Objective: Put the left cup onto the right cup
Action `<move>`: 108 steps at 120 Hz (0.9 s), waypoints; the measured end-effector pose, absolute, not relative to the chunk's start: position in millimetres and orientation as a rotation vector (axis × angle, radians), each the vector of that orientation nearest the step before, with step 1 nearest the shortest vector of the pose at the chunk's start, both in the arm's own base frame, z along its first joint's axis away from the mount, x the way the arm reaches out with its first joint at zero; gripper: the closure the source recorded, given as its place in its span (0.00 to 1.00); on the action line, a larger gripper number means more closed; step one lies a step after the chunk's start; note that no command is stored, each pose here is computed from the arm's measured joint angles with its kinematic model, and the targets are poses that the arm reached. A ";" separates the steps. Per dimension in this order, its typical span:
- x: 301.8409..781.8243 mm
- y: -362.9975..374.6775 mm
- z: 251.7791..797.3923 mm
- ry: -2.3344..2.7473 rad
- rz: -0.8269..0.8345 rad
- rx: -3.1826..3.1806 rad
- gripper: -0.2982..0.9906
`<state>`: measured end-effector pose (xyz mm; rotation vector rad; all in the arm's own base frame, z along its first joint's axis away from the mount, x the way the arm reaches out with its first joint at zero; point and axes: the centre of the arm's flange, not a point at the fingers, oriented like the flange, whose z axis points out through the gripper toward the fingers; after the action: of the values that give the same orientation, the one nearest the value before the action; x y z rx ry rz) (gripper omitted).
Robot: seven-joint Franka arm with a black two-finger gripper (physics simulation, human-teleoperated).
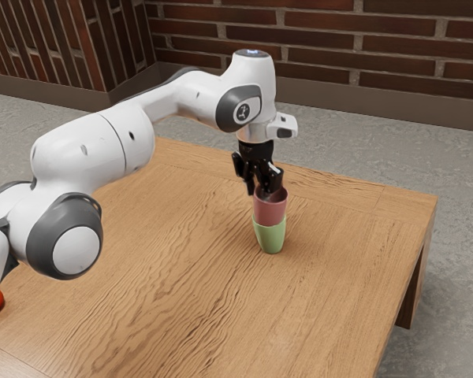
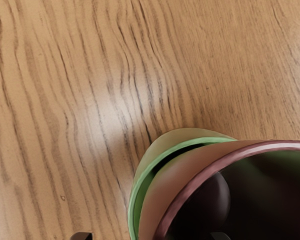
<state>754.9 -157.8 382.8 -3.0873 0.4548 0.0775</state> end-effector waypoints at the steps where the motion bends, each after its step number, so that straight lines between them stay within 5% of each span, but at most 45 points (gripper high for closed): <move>1: 754.9 -157.7 382.6 0.455 0.078 -3.087 0.50; 33: 751.4 -159.1 390.8 0.465 0.070 -3.087 0.31; 48: 733.9 -166.4 438.2 0.490 0.018 -3.080 0.27; 108: 565.4 -110.4 567.1 0.422 0.035 -3.020 0.24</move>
<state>565.4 -110.4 567.1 -3.0197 0.4220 0.0355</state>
